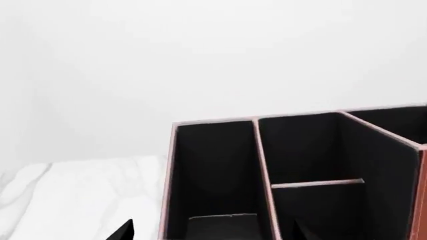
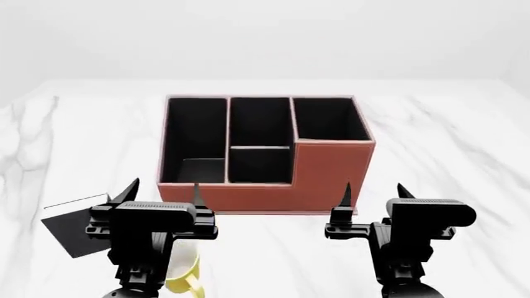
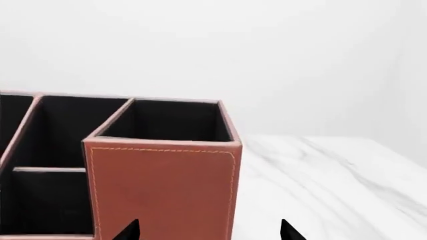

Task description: Pick up the yellow and white mug and place it to the right of the caddy.

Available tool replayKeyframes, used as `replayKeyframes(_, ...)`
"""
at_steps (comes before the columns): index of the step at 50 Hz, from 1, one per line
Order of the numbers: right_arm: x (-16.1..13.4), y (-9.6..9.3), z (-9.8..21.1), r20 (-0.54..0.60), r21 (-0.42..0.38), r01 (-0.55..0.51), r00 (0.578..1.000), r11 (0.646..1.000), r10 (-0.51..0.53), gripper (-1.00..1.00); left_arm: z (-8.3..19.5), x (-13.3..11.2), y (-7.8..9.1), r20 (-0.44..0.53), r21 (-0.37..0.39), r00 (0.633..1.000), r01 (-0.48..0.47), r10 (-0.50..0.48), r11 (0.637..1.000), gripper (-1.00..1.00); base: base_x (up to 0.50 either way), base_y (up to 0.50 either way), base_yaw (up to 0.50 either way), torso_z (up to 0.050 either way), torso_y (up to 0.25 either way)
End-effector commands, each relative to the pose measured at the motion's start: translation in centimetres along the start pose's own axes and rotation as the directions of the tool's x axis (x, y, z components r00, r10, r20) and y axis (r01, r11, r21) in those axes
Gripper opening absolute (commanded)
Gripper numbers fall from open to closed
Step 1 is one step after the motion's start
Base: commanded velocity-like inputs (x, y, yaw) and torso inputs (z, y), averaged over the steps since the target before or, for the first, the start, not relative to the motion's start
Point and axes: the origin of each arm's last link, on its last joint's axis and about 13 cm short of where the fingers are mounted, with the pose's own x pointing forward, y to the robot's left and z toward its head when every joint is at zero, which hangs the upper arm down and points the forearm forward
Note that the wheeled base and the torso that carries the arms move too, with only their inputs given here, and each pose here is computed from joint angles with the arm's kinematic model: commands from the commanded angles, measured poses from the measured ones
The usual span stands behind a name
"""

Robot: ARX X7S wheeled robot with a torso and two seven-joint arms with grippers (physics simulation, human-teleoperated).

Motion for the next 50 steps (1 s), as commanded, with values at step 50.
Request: replayKeyframes(50, -2.9, 6.5, -2.6, -0.174, -0.001, -0.572, 0.808, 0.820, 0.563, 1.00, 1.1, -0.1, 1.1, 0.029, 0.002, 0.994, -0.109, 0.109, 0.994, 1.00, 0.02, 0.00, 0.00, 0.000, 0.000)
